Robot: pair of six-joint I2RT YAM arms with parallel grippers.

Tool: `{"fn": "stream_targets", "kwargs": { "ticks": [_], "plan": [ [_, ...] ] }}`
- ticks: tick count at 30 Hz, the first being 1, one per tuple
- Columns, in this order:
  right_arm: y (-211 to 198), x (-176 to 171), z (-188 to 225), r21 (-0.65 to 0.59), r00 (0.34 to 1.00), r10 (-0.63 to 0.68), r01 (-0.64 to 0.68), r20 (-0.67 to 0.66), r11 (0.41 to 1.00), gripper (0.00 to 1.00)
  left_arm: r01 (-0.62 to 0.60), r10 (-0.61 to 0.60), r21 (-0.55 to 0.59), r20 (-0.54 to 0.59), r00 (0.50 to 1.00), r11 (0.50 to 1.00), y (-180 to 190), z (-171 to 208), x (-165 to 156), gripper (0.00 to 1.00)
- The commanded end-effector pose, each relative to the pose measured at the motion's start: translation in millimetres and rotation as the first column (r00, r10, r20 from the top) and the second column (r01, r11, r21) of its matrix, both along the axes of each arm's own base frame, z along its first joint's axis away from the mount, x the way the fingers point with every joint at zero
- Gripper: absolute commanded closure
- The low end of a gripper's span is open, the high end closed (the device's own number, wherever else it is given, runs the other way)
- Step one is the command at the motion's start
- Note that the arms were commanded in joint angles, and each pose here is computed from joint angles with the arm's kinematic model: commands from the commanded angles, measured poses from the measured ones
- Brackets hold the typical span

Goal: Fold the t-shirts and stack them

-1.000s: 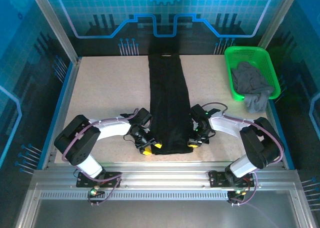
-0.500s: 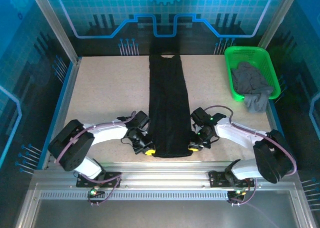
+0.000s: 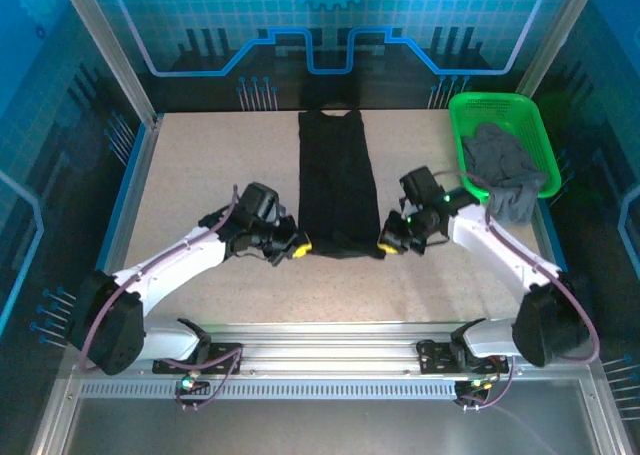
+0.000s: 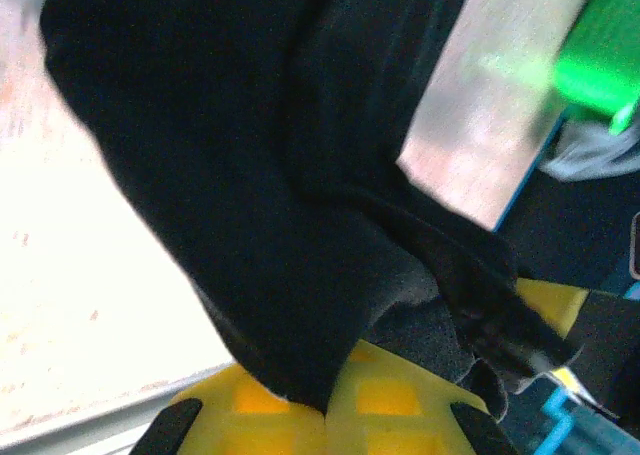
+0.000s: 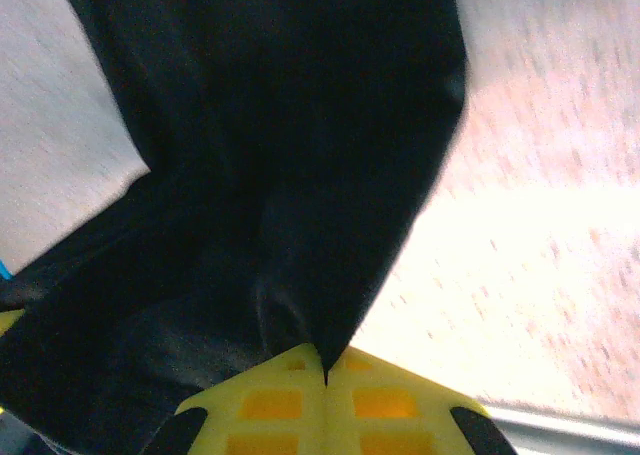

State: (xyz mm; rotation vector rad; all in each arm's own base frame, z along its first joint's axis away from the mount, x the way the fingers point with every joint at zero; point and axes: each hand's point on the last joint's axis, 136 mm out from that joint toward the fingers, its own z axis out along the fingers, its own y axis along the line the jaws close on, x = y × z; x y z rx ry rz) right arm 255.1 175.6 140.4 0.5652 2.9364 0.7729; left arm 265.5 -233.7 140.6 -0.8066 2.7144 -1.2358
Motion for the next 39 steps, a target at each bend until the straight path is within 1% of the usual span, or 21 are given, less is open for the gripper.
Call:
{"fn": "stream_targets", "kwargs": {
  "ticks": [1, 3, 7, 11, 15, 17, 18, 20, 21, 22, 25, 28, 29, 31, 34, 36, 39],
  "plan": [
    [-3, 42, 5, -0.029, 0.999, -0.006, 0.007, 0.036, 1.0, 1.0, -0.097, 0.099, -0.032, 0.073, 0.992, 0.995, 8, 16, 54, 1.0],
    [-2, 70, 8, -0.025, 0.999, -0.016, 0.017, 0.047, 1.0, 1.0, -0.124, 0.126, -0.034, 0.09, 0.988, 0.992, 13, 17, 81, 1.0],
    [-2, 119, 5, -0.044, 0.998, -0.026, 0.029, 0.06, 0.999, 1.0, -0.151, 0.155, -0.046, 0.087, 0.984, 0.987, 17, 4, 130, 1.0],
    [-4, 157, -5, -0.064, 0.998, -0.04, 0.043, 0.057, 0.997, 1.0, -0.168, 0.171, -0.049, 0.074, 0.982, 0.985, 19, -12, 166, 1.0],
    [-2, 182, -32, -0.071, 0.999, -0.04, 0.04, 0.009, 0.997, 1.0, -0.168, 0.17, -0.033, 0.06, 0.984, 0.985, 20, -31, 195, 1.0],
    [-1, 193, -47, -0.067, 0.999, -0.039, 0.038, -0.014, 0.997, 0.99, -0.164, 0.167, -0.04, 0.055, 0.985, 0.986, 20, -41, 208, 0.91],
    [2, 199, -51, -0.048, 0.999, -0.03, 0.029, -0.019, 0.998, 0.91, -0.163, 0.165, -0.042, 0.048, 0.985, 0.986, 20, -45, 213, 0.83],
    [5, 210, -57, -0.015, 1.0, -0.011, 0.01, -0.024, 1.0, 0.69, -0.163, 0.165, -0.029, 0.049, 0.985, 0.986, 25, -49, 220, 0.67],
    [3, 214, -55, -0.018, 1.0, -0.002, 0.002, -0.017, 1.0, 0.61, -0.164, 0.164, -0.012, 0.06, 0.985, 0.986, 28, -48, 221, 0.58],
    [-1, 218, -50, -0.034, 1.0, 0.005, -0.005, -0.002, 0.999, 0.54, -0.164, 0.164, 0.005, 0.076, 0.984, 0.986, 32, -44, 221, 0.52],
    [-18, 222, -28, -0.061, 0.998, -0.004, 0.008, 0.058, 0.998, 0.43, -0.164, 0.158, 0.046, 0.116, 0.981, 0.985, 42, -28, 209, 0.43],
    [-29, 212, -7, -0.079, 0.993, 0.006, 0.003, 0.115, 0.997, 0.38, -0.191, 0.181, 0.084, 0.113, 0.977, 0.978, 56, -23, 176, 0.43],
    [-31, 205, -4, -0.083, 0.992, 0.013, -0.002, 0.124, 0.997, 0.38, -0.205, 0.196, 0.088, 0.099, 0.976, 0.975, 59, -25, 163, 0.43],
    [-31, 181, -7, -0.088, 0.993, 0.023, -0.014, 0.112, 0.996, 0.37, -0.23, 0.227, 0.077, 0.041, 0.973, 0.97, 60, -36, 131, 0.46],
    [-25, 138, -22, -0.075, 0.996, 0.036, -0.03, 0.085, 0.997, 0.4, -0.245, 0.246, 0.047, -0.035, 0.969, 0.969, 52, -54, 95, 0.49],
    [-16, 113, -35, -0.046, 0.997, 0.038, -0.035, 0.062, 0.998, 0.4, -0.261, 0.262, 0.027, -0.067, 0.963, 0.965, 45, -64, 83, 0.48],
    [-5, 87, -56, -0.01, 0.999, 0.034, -0.033, 0.023, 0.999, 0.4, -0.282, 0.28, -0.012, -0.1, 0.955, 0.959, 33, -77, 81, 0.45]
  ]
}}
